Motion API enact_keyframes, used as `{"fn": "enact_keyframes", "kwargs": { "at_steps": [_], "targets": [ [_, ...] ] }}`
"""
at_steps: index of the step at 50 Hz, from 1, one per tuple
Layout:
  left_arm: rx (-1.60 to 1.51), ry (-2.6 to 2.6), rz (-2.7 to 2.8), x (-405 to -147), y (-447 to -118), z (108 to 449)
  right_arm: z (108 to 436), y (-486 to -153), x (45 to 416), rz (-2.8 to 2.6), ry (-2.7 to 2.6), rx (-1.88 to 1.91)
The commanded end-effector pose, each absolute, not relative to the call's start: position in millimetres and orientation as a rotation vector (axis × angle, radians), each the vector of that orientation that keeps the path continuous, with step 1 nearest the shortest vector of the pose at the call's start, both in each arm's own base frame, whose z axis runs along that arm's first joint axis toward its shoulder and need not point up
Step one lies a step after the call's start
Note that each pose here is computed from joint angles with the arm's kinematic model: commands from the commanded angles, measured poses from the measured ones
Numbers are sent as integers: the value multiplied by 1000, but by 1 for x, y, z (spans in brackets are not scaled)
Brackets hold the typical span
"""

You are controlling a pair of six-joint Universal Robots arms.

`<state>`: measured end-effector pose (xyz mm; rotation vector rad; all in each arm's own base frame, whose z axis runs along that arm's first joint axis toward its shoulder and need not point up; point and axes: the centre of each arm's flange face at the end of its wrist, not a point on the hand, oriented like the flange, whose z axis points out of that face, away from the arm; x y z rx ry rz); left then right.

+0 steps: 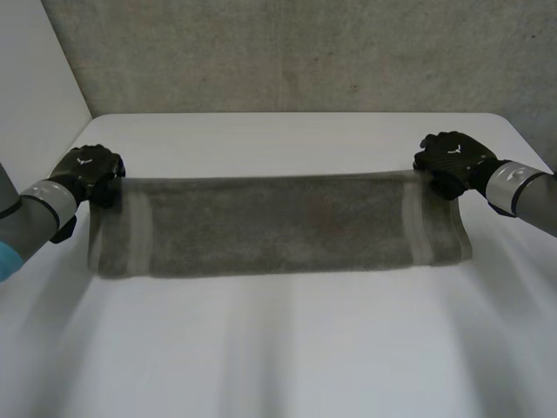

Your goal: Fold the towel.

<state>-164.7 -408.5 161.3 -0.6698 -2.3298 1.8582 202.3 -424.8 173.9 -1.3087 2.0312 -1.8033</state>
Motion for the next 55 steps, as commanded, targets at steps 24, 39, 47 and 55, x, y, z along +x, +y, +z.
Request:
{"fn": "enact_keyframes", "kwargs": {
  "at_steps": [24,39,47,55],
  "targets": [
    [-690,-2319,1888,-178,-434,130,132,-458,221,-1911,2058,-1309],
    [-629,-2362,2006,-174,-416,172,182,-437,219,-2111,2013,-1116],
    [-663,-2324,1975,-186,-361,198,188,-373,208,-1933,2116,-1045],
    [-732,-2164,2066,-209,-315,202,152,-346,189,-1757,2264,-1010]
  ]
}}
